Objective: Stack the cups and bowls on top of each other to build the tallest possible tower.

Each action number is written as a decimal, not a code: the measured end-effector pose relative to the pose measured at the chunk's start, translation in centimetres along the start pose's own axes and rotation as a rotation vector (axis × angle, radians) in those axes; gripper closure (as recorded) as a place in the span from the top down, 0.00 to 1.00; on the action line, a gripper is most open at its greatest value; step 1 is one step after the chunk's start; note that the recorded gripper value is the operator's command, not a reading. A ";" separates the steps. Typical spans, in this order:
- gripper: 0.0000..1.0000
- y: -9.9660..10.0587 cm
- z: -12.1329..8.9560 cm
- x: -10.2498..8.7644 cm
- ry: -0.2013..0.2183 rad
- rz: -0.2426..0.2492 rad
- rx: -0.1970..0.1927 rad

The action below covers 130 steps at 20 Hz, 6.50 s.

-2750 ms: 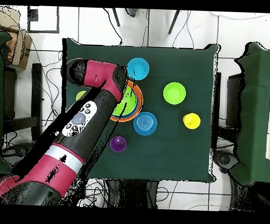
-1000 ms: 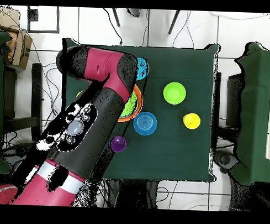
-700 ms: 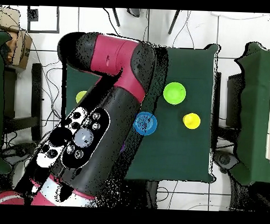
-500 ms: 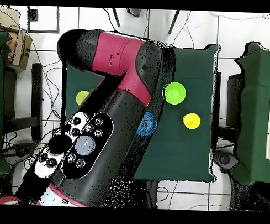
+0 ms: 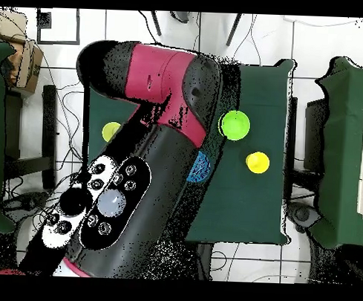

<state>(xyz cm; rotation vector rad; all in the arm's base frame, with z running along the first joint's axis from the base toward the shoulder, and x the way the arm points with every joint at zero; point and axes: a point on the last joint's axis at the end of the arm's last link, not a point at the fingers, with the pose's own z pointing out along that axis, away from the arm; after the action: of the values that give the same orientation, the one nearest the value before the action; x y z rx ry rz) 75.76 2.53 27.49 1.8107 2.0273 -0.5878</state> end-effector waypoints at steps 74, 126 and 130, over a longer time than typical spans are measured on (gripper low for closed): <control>1.00 5.4 12.8 8.6 -0.394 -0.311 0.081; 1.00 4.6 20.8 19.2 -0.802 -0.336 0.131; 1.00 4.4 21.3 19.4 -0.814 -0.332 0.129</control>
<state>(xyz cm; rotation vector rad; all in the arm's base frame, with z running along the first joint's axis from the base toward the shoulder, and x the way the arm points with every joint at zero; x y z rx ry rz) 77.74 8.09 -1.05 1.0066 1.7097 -1.3166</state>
